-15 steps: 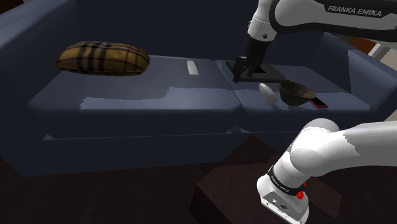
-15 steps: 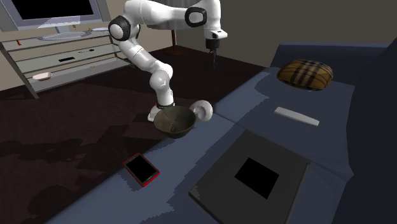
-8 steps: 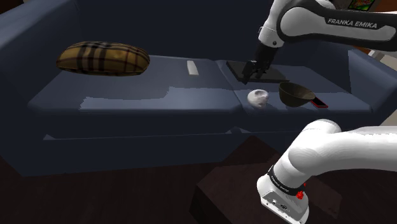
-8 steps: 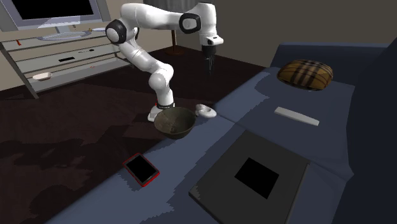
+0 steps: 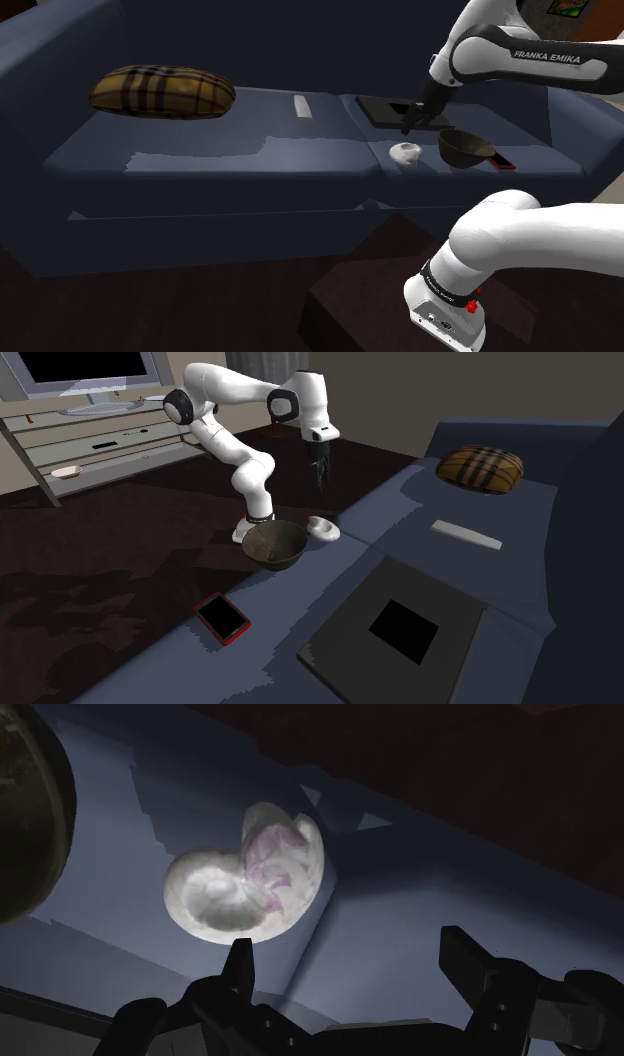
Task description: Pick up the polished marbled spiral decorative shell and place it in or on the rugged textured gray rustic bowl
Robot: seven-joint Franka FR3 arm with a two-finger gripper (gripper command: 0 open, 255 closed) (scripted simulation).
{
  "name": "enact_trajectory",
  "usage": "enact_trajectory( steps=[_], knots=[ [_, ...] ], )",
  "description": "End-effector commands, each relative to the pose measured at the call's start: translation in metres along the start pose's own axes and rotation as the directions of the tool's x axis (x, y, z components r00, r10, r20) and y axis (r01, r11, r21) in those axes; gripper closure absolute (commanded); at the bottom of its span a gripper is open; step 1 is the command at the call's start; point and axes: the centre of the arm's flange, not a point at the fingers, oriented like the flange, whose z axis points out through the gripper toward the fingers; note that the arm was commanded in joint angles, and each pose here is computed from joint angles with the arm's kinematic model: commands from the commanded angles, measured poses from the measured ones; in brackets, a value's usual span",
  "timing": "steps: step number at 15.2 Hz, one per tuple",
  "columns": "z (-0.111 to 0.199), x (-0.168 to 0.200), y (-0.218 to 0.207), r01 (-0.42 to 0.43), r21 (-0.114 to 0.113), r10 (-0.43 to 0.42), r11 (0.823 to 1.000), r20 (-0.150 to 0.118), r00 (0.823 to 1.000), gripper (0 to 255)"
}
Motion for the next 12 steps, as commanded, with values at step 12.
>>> enact_trajectory(
  steps=[12],
  knots=[
    [0.056, -0.015, 0.078, -0.046, -0.022, 0.045, 0.999, -0.039, 0.998, 0]
  ],
)
